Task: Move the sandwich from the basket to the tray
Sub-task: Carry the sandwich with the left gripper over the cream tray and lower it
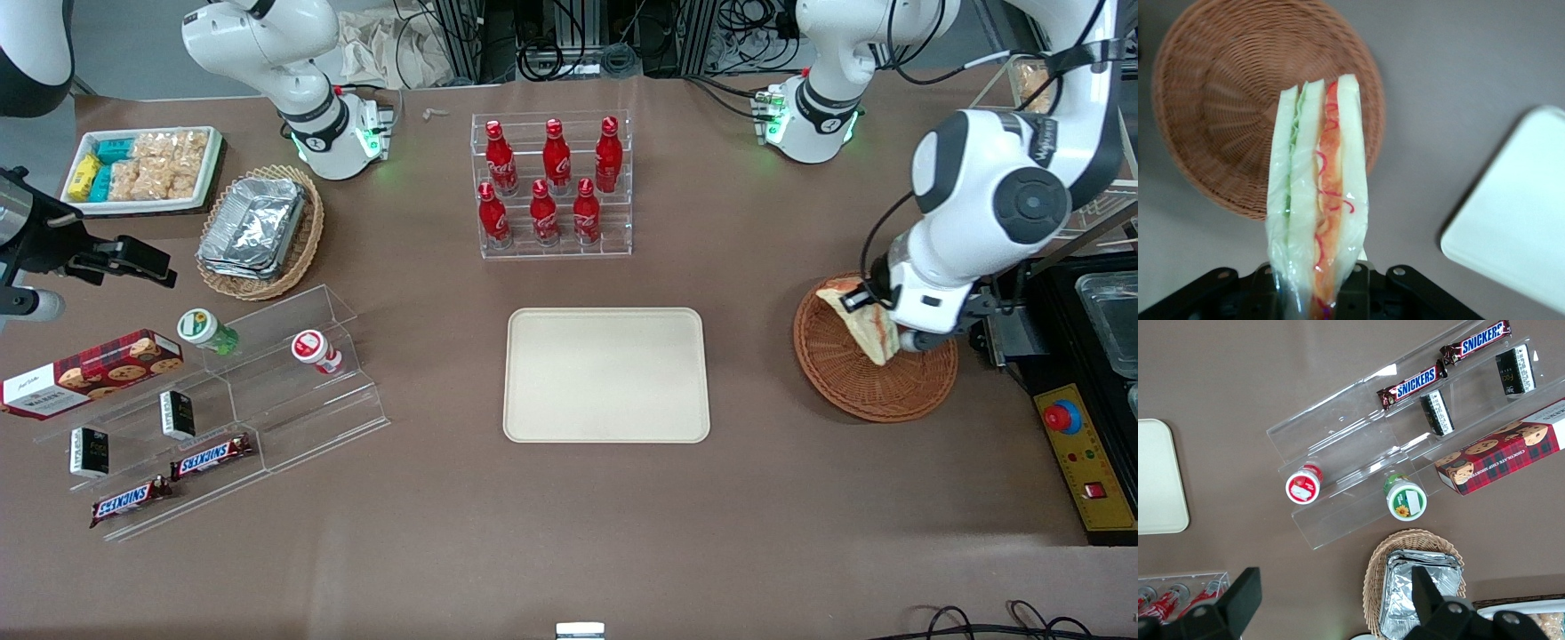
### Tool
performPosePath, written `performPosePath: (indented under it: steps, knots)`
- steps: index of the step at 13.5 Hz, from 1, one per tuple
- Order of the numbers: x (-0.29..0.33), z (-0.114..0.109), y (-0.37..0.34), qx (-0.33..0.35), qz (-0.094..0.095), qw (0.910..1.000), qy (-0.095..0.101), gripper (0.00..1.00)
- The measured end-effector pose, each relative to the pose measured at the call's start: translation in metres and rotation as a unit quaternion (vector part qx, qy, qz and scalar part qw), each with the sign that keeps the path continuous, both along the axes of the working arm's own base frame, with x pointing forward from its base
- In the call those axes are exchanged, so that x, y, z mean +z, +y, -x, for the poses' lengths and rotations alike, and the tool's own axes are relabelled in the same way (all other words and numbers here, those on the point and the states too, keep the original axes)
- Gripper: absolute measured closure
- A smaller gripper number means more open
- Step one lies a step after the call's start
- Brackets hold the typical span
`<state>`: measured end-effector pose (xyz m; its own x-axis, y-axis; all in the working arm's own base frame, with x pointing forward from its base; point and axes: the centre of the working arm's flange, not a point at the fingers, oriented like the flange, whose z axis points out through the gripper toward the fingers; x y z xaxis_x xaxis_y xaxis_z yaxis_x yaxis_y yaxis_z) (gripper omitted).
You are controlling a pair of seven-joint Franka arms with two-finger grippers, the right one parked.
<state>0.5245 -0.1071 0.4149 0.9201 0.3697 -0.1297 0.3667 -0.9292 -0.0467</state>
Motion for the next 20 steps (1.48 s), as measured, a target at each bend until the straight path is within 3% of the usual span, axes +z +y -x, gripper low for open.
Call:
performPosePath:
  steps: [3,9,12,14,16,20]
  knots:
    - [0.013,0.008,-0.045,-0.108,0.011,0.9940,-0.014,0.82]
    - [0.008,0.026,-0.129,-0.241,0.028,0.9695,-0.033,0.82]
    - [-0.029,0.022,-0.164,-0.265,0.039,0.9632,-0.016,0.82]
    - [-0.050,0.011,-0.181,-0.269,0.031,0.9626,-0.010,0.82]
    - [-0.070,0.002,-0.199,-0.267,0.017,0.9634,-0.014,0.82]
    - [-0.128,-0.010,-0.211,-0.269,0.017,0.9630,-0.015,0.82]
